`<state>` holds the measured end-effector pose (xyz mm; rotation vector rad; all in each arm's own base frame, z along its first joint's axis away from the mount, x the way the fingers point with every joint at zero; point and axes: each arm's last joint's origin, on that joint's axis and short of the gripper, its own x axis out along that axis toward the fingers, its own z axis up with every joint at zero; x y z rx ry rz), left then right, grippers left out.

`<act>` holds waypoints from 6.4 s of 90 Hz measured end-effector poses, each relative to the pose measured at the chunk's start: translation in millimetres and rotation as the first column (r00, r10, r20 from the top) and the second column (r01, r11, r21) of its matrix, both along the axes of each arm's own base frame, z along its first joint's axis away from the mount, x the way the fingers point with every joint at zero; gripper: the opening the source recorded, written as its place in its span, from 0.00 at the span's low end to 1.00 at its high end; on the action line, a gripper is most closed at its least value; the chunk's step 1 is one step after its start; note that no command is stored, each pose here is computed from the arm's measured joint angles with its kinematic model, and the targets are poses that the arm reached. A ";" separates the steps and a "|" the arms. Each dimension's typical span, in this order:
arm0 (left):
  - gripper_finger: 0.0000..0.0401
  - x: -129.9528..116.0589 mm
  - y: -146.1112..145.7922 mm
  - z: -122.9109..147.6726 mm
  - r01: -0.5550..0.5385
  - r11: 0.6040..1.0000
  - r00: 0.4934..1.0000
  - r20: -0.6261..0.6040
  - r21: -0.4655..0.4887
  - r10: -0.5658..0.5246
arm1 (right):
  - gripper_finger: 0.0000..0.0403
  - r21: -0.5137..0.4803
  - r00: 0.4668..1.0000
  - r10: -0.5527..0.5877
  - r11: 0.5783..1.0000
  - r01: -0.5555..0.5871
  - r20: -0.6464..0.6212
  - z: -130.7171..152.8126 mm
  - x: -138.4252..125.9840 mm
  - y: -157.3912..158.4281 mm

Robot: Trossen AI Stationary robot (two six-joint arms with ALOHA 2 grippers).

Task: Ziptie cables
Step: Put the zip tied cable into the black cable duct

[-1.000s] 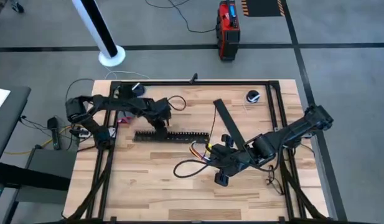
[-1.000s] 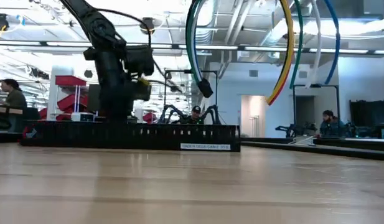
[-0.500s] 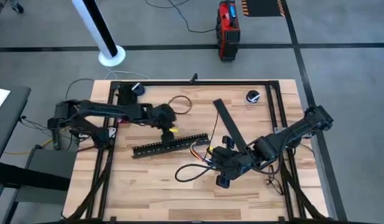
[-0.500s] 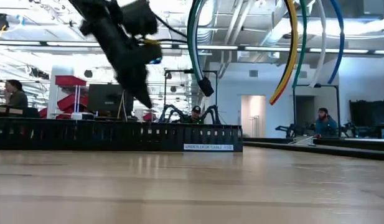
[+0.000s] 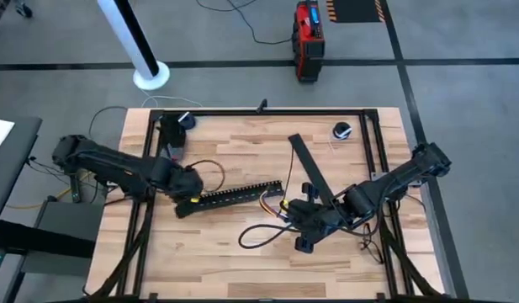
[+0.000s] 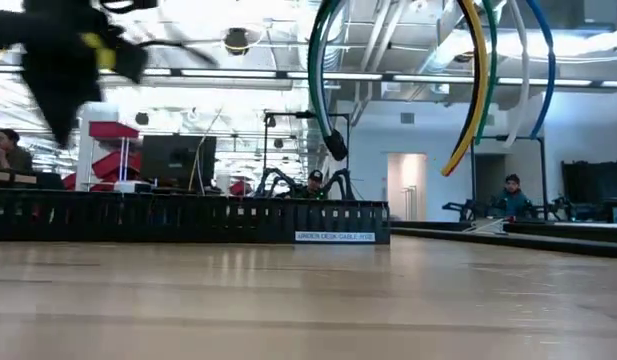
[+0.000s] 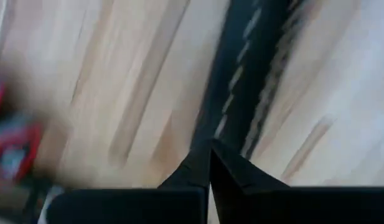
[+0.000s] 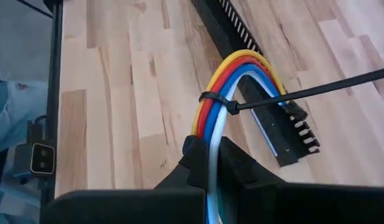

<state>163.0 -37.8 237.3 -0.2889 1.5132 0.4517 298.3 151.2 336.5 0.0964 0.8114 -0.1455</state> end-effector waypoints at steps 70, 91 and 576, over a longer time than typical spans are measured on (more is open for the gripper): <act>0.00 -23.5 -25.5 -79.9 -0.156 0.987 0.987 0.041 -0.045 0.158 | 0.00 -0.010 1.000 0.013 1.000 -0.013 0.001 0.1 0.3 0.2; 0.00 -17.3 -14.2 -80.9 -0.207 0.975 0.970 0.149 0.078 0.194 | 0.00 -0.007 1.000 0.011 1.000 -0.011 0.007 0.5 1.0 0.1; 0.06 5.9 46.0 69.1 -0.039 0.773 0.519 0.674 0.633 -0.525 | 0.06 -0.246 0.939 -0.291 0.911 0.331 0.184 -73.8 107.1 -57.1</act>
